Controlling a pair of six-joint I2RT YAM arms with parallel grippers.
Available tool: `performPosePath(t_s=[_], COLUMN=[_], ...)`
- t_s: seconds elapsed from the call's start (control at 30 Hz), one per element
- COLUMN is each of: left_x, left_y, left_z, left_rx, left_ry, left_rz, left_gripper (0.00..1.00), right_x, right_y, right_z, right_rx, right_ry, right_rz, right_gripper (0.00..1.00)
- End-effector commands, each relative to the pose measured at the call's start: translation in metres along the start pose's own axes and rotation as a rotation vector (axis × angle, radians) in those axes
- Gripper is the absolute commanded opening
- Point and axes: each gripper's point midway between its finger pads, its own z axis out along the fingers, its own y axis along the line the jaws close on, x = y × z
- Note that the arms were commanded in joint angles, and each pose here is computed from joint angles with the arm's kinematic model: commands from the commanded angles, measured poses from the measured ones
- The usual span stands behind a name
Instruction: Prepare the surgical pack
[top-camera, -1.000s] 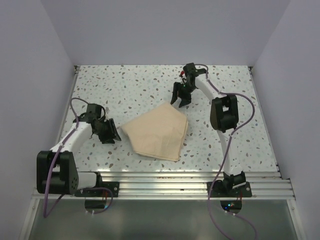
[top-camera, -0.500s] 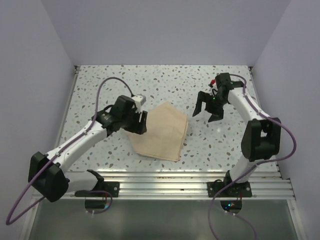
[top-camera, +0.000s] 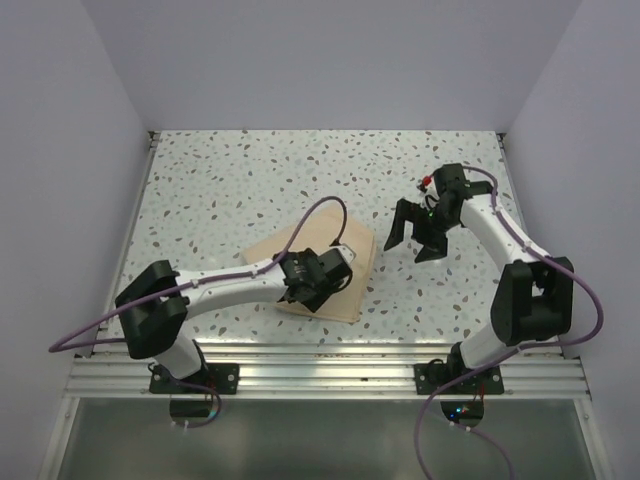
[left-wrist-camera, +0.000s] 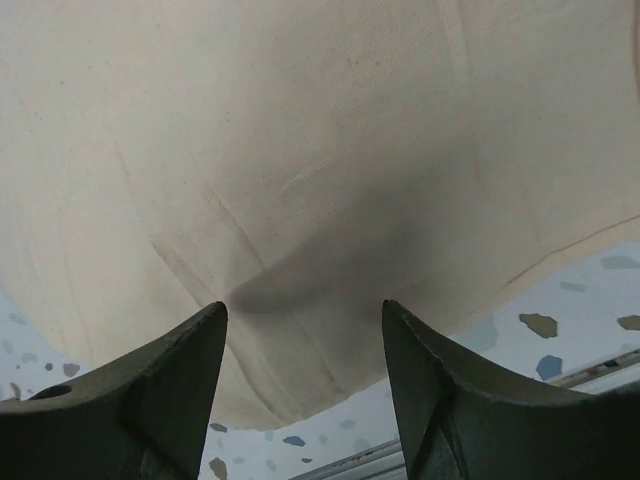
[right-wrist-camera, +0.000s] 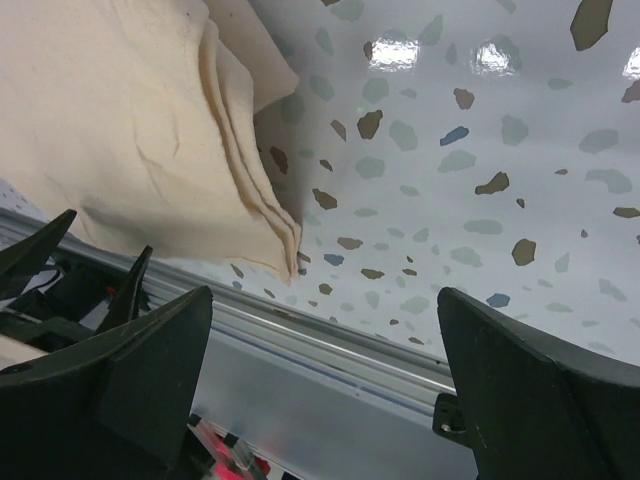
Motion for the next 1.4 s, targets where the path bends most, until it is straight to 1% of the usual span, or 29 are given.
performPosePath(t_s=[0.0, 0.17, 0.23, 0.37, 0.47, 0.57, 0.6, 0.67, 0.7, 0.77, 0.8, 0.83, 0.87, 0.9, 0.93, 1.03, 1.1, 1.13, 1.17, 1.23, 1.3, 1.33, 1.37], left_x=[0.001, 0.002, 0.0, -0.01, -0.015, -0.017, -0.018, -0.017, -0.017, -0.017, -0.018, -0.018, -0.018, -0.017, -0.017, -0.015, -0.015, -0.016, -0.017, -0.024, -0.029, -0.032, -0.034], left_y=[0.025, 0.028, 0.036, 0.04, 0.038, 0.037, 0.036, 0.034, 0.034, 0.031, 0.03, 0.028, 0.026, 0.025, 0.023, 0.018, 0.014, 0.012, 0.009, 0.008, 0.007, 0.007, 0.006], left_z=[0.002, 0.009, 0.008, 0.01, 0.011, 0.013, 0.014, 0.016, 0.016, 0.016, 0.016, 0.015, 0.015, 0.015, 0.015, 0.016, 0.016, 0.015, 0.014, 0.009, 0.004, 0.002, 0.001], left_rx=[-0.224, -0.302, -0.359, -0.403, -0.4, -0.402, -0.399, -0.39, -0.386, -0.363, -0.352, -0.34, -0.327, -0.319, -0.308, -0.27, -0.241, -0.226, -0.205, -0.189, -0.171, -0.168, -0.16], left_ry=[0.013, 0.019, 0.011, -0.013, -0.021, -0.018, -0.016, -0.01, -0.009, -0.008, -0.014, -0.015, -0.011, -0.006, -0.003, 0.007, 0.004, -0.003, -0.007, -0.033, -0.055, -0.065, -0.073], left_rz=[0.049, 0.082, 0.084, 0.08, 0.078, 0.09, 0.096, 0.1, 0.097, 0.095, 0.097, 0.099, 0.102, 0.107, 0.11, 0.123, 0.122, 0.123, 0.12, 0.108, 0.093, 0.089, 0.087], left_gripper=[0.67, 0.66, 0.65, 0.62, 0.56, 0.45, 0.38, 0.32, 0.25, 0.17, 0.11, 0.08, 0.06, 0.01, 0.0, 0.0, 0.0, 0.0, 0.0, 0.0, 0.0, 0.0, 0.0], right_x=[-0.001, 0.009, 0.011, 0.015, 0.016, 0.018, 0.018, 0.02, 0.021, 0.023, 0.027, 0.029, 0.028, 0.032, 0.03, 0.017, 0.007, 0.0, -0.003, -0.007, 0.001, -0.002, 0.008], right_y=[0.014, 0.009, 0.007, 0.004, 0.004, 0.005, 0.005, 0.007, 0.006, 0.012, 0.012, 0.015, 0.028, 0.033, 0.038, 0.056, 0.068, 0.075, 0.079, 0.087, 0.091, 0.097, 0.102], right_z=[-0.011, -0.007, -0.007, -0.003, -0.001, -0.001, -0.001, -0.002, -0.001, -0.002, 0.001, 0.003, 0.002, 0.004, 0.003, -0.005, -0.008, -0.011, -0.012, -0.011, 0.003, 0.007, 0.018], right_rx=[-0.071, -0.064, -0.061, -0.059, -0.066, -0.074, -0.077, -0.08, -0.08, -0.109, -0.12, -0.14, -0.211, -0.239, -0.263, -0.309, -0.338, -0.358, -0.369, -0.383, -0.374, -0.396, -0.394], right_ry=[-0.058, -0.042, -0.042, -0.031, -0.028, -0.026, -0.024, -0.021, -0.018, -0.014, 0.0, 0.009, 0.014, 0.026, 0.018, -0.044, -0.081, -0.111, -0.12, -0.155, -0.124, -0.125, -0.09], right_rz=[-0.01, -0.002, -0.004, 0.0, 0.007, 0.011, 0.014, 0.015, 0.019, 0.039, 0.059, 0.081, 0.114, 0.139, 0.156, 0.206, 0.261, 0.269, 0.318, 0.323, 0.352, 0.363, 0.359], right_gripper=[0.99, 0.99, 0.99, 0.99, 0.99, 0.99, 0.99, 0.99, 0.99, 0.99, 0.99, 0.98, 0.97, 0.96, 0.96, 0.94, 0.92, 0.88, 0.86, 0.79, 0.75, 0.71, 0.68])
